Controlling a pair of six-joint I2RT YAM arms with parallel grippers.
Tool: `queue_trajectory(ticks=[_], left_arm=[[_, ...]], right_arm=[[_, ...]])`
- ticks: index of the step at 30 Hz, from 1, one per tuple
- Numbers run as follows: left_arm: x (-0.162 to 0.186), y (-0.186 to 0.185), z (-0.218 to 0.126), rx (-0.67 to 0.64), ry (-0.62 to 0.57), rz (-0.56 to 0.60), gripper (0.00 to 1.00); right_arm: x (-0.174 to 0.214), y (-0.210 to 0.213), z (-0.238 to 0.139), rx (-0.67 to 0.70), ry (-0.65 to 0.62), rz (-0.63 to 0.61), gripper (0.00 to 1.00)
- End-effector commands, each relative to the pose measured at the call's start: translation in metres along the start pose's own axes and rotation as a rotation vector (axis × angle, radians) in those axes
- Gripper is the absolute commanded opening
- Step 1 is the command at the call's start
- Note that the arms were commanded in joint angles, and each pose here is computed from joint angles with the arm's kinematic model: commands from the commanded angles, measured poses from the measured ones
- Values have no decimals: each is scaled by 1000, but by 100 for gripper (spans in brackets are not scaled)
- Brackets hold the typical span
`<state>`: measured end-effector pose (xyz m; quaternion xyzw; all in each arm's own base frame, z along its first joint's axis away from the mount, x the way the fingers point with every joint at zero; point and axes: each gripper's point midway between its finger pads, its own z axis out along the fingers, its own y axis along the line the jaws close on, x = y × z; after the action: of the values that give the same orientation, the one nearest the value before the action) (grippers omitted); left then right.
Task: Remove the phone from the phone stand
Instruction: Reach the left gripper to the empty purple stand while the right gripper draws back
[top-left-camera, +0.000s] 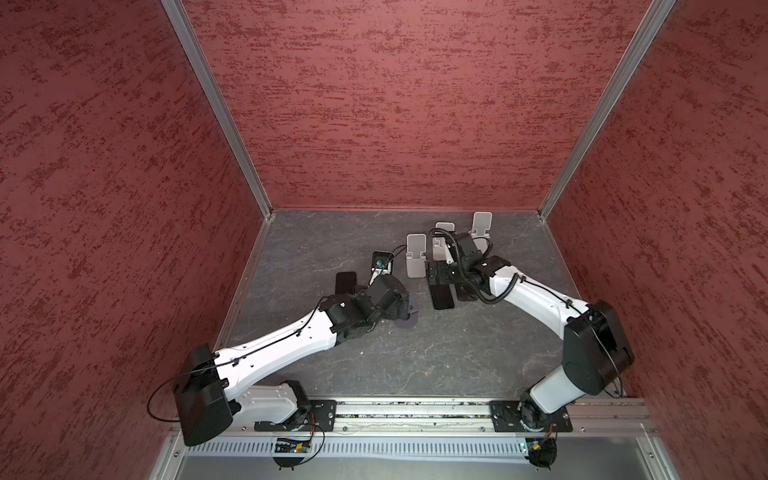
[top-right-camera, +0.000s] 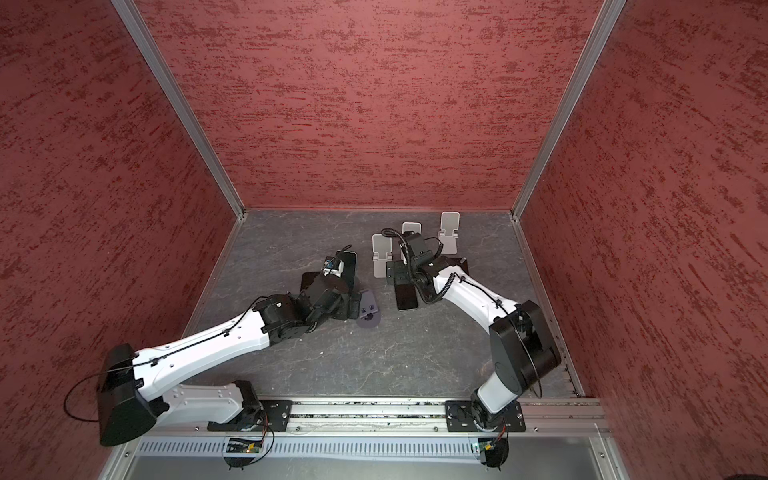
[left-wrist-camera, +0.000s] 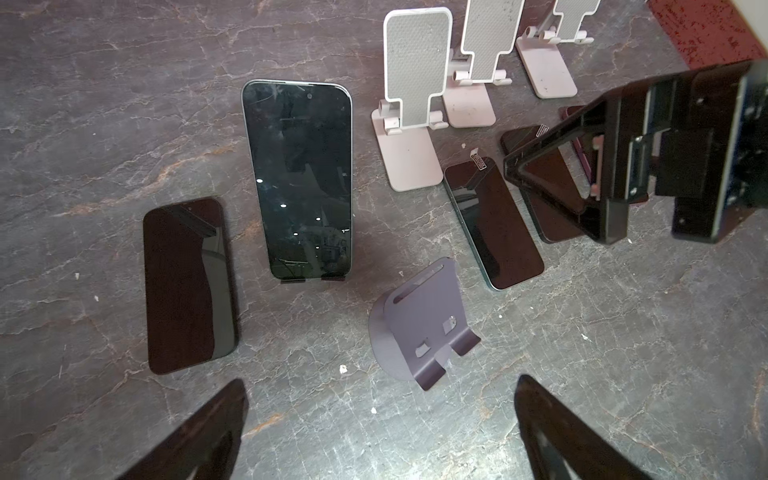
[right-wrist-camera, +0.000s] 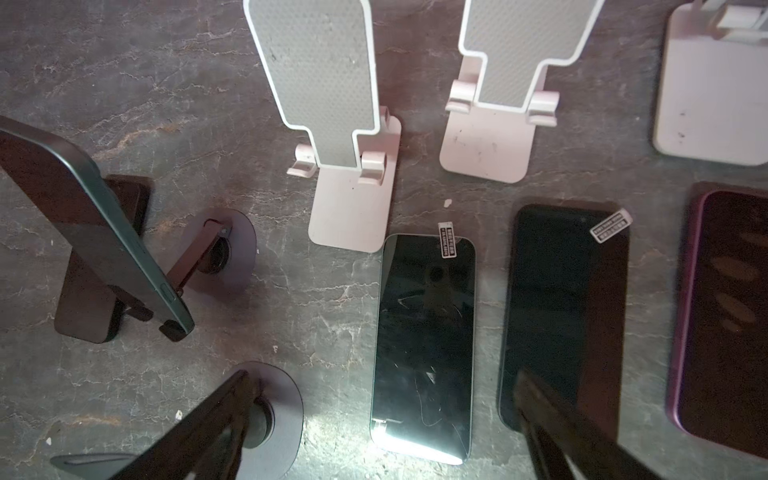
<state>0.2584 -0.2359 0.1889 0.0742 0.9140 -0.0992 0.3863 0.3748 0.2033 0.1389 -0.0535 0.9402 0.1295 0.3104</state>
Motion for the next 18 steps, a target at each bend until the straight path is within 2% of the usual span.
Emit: queue_trajectory(ticks=[1,10,18], left_arm=[[0,1,-1,-42,10,4,100],[4,-12,5,-76,53,17,100],[11,-15,18,-137,100,-52,99]], right_arm=[[-12,-13,-14,48,-75,37,99],[-10,-40,-28,134,-120,54,99],[-6,-54,-38,153,-152,69,99]])
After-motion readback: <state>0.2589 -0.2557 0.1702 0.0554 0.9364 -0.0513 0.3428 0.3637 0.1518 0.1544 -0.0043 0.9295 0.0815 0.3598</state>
